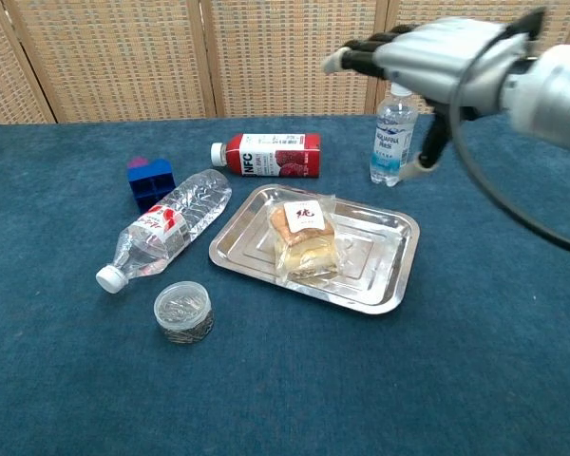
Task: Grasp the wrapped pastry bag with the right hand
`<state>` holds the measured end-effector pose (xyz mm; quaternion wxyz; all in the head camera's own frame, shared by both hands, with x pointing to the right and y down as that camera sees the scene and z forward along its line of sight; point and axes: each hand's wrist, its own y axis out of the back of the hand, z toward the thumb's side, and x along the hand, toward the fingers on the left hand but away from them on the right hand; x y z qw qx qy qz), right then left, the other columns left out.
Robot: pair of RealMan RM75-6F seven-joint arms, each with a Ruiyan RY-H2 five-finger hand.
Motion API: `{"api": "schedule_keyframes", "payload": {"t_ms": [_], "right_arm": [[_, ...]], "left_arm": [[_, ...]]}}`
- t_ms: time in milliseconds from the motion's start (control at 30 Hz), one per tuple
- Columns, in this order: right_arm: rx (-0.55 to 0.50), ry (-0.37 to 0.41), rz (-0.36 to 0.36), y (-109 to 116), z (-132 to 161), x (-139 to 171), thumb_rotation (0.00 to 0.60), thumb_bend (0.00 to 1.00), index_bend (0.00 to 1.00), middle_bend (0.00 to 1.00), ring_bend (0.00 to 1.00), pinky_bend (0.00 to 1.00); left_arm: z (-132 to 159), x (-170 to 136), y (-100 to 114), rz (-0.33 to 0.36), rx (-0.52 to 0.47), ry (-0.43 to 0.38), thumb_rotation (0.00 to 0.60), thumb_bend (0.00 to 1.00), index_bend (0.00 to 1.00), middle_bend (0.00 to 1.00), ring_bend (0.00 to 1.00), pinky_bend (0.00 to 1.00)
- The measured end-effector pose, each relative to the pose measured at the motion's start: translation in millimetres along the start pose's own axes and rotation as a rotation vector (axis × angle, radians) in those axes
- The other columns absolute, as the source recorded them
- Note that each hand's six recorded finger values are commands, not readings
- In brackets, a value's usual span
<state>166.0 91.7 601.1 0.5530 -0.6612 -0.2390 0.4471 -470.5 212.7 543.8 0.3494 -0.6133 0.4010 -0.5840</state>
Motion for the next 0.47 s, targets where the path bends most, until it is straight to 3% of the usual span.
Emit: {"api": "schedule_keyframes", "payload": {"t_ms": [133,267,467], "right_arm": [[-0.087,-0.075,-0.031,-14.5,-48.9,46.3,0.6,0.0,0.0,0.0,0.0,0.0],[-0.136,-0.188,-0.066,-33.9,-102.3,116.6,0.6,0.0,0.0,0.0,0.0,0.0],[-0.133,-0.284,-0.096,-42.6,-129.4,192.4,0.6,0.0,0.0,0.0,0.0,0.0]], "left_arm": [[4.0,-2.9,-1.4,0.002,0.004,-0.015,0.6,0.0,0.0,0.0,0.0,0.0],[8.1,-6.5,-1.7,0.005,0.009,-0.032,0.6,0.0,0.0,0.0,0.0,0.0],[13.9,-11.7,-3.3,0.006,0.017,-0.055,0.6,0.0,0.0,0.0,0.0,0.0]]}}
